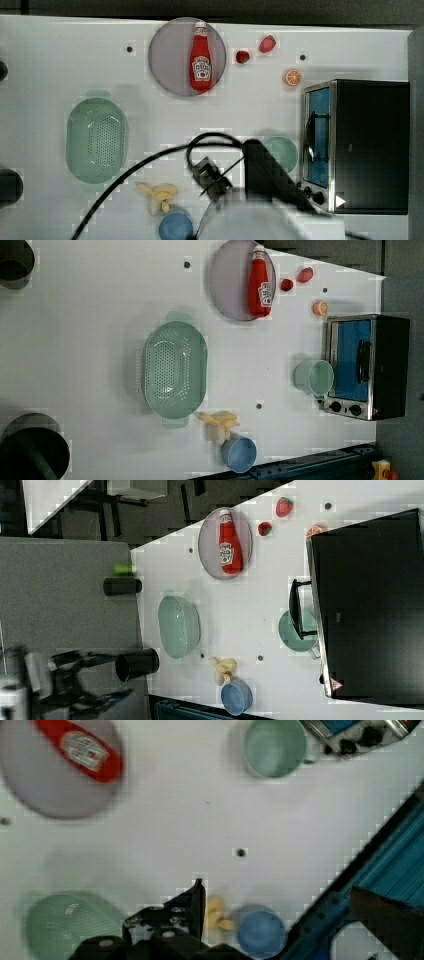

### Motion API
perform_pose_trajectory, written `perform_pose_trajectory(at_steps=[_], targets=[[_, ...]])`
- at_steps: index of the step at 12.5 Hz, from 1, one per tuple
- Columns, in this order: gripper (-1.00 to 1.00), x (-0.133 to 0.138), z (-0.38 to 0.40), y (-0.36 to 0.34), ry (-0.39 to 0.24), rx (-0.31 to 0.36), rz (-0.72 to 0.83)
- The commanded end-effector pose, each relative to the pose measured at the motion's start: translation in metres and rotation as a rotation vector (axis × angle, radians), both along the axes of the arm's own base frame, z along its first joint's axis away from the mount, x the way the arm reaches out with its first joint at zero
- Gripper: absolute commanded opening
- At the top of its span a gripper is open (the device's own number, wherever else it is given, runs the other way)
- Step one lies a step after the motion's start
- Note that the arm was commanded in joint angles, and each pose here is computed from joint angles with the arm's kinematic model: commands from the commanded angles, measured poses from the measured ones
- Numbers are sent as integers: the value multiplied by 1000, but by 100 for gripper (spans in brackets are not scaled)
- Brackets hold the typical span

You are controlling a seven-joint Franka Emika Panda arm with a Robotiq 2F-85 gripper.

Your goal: Drag strainer left to right.

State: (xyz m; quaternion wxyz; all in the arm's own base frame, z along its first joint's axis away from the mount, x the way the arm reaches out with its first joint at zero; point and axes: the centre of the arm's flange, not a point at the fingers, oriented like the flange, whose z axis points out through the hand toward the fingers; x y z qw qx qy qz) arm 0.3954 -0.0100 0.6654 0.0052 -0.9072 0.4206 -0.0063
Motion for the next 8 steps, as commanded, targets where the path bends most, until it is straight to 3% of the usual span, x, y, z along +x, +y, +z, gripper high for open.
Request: perform_pose_trajectory(at_steps=[1,5,8], targets=[[100,32,-37,75,61,-2,131],[100,51,-87,198,44,-51,187],[100,56,-143,282,44,-37,19]])
